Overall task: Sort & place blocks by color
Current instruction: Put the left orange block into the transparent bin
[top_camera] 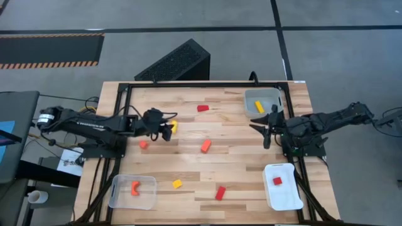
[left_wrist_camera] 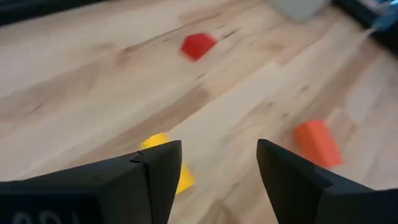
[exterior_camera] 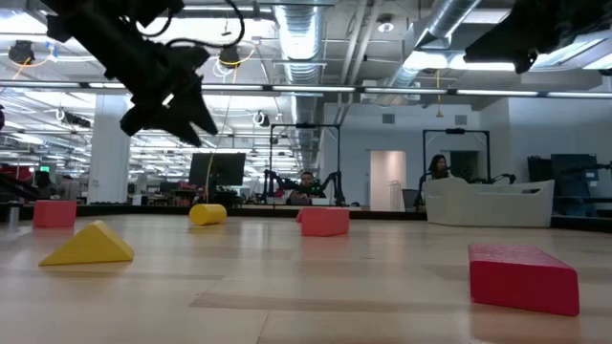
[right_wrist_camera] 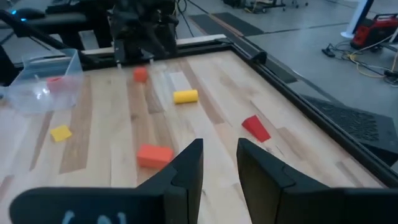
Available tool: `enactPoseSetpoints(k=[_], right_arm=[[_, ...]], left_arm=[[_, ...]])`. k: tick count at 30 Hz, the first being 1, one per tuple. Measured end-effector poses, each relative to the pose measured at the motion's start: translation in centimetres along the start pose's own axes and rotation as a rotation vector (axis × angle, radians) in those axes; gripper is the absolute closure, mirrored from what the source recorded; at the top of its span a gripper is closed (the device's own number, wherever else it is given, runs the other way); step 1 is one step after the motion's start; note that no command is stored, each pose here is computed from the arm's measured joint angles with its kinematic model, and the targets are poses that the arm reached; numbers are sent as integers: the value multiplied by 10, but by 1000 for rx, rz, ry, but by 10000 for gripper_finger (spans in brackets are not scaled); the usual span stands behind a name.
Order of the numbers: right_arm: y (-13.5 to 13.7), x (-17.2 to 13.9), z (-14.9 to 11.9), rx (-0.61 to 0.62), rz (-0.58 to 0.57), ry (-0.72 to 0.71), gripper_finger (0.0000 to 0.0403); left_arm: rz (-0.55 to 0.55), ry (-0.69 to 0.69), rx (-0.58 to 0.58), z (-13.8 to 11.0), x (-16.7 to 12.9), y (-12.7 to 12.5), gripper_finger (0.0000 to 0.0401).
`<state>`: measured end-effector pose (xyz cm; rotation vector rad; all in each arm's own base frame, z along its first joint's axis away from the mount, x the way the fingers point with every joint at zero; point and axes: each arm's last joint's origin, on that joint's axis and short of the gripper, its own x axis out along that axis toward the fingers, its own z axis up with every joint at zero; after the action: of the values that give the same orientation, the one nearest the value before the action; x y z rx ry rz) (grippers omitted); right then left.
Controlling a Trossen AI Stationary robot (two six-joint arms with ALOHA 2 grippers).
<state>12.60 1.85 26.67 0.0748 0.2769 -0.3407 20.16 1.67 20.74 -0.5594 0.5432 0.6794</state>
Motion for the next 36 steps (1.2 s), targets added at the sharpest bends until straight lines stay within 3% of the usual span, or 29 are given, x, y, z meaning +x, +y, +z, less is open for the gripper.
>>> enactPoseSetpoints(k=[9,20,25,36], right_arm=[[3,7,-3,-29,-16,32,282],[6,12,-5,-34,-22,56,282],[6,12,-5,-27,-21,60,282],[6,12,-6,-30,-23,70,282]], left_arm=[[119,195,64,-11,-1,18,208],[300,488,124,-7,-38,20,209],[279,518,156,-8,-46,14,193],[285,501,155,-15,-51,9,118]])
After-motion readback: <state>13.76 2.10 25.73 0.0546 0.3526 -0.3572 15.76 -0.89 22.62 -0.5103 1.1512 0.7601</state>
